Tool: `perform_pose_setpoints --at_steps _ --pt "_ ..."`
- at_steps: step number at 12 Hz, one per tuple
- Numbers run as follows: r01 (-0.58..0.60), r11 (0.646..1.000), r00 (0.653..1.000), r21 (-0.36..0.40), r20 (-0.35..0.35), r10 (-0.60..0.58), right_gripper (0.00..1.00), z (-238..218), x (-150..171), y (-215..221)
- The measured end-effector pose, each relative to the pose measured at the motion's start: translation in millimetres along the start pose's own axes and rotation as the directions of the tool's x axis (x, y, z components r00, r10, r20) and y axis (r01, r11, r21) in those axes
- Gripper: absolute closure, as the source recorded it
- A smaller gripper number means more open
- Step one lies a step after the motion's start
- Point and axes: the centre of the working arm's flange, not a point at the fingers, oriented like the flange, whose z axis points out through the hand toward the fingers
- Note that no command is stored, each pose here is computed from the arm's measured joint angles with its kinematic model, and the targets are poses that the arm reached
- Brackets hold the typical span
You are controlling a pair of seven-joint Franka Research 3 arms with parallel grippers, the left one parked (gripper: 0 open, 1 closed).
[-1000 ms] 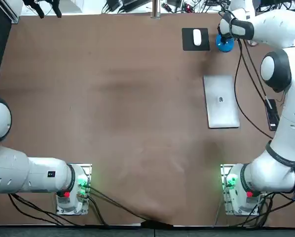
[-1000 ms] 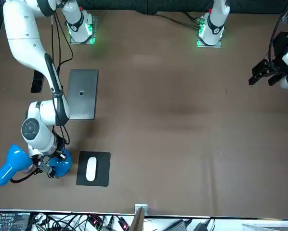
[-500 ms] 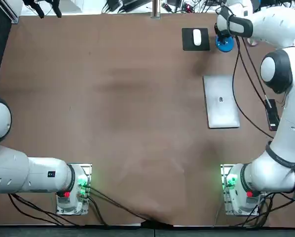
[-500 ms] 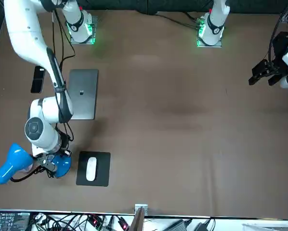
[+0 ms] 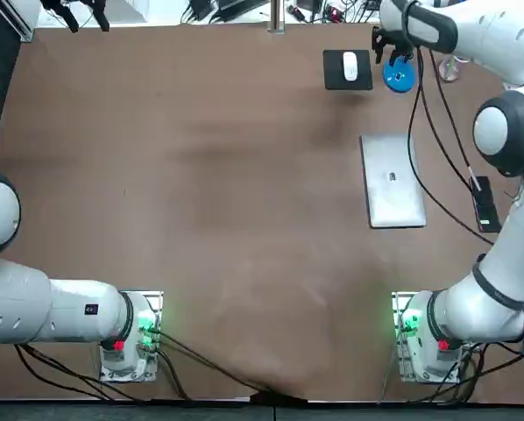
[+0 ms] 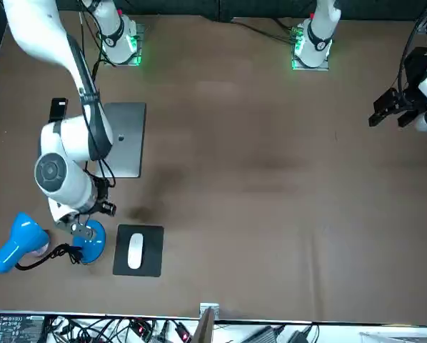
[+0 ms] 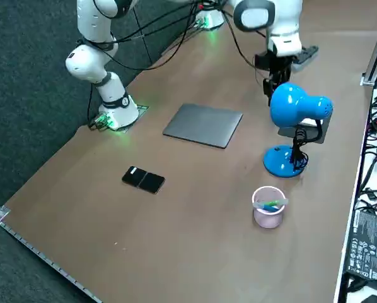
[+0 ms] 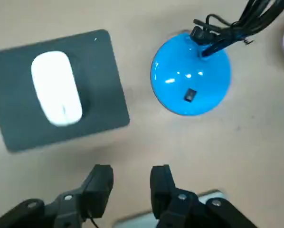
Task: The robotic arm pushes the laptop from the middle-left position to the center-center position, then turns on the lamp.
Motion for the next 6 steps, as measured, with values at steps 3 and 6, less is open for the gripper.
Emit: perform_pose_setpoints --at_steps 3,6 --pt "0.104 0.995 0.995 -0.001 0.004 -0.104 0.32 -46 -6 18" --pt "0.173 0.985 0.985 -0.007 0.017 -0.173 0.01 -87 -12 44"
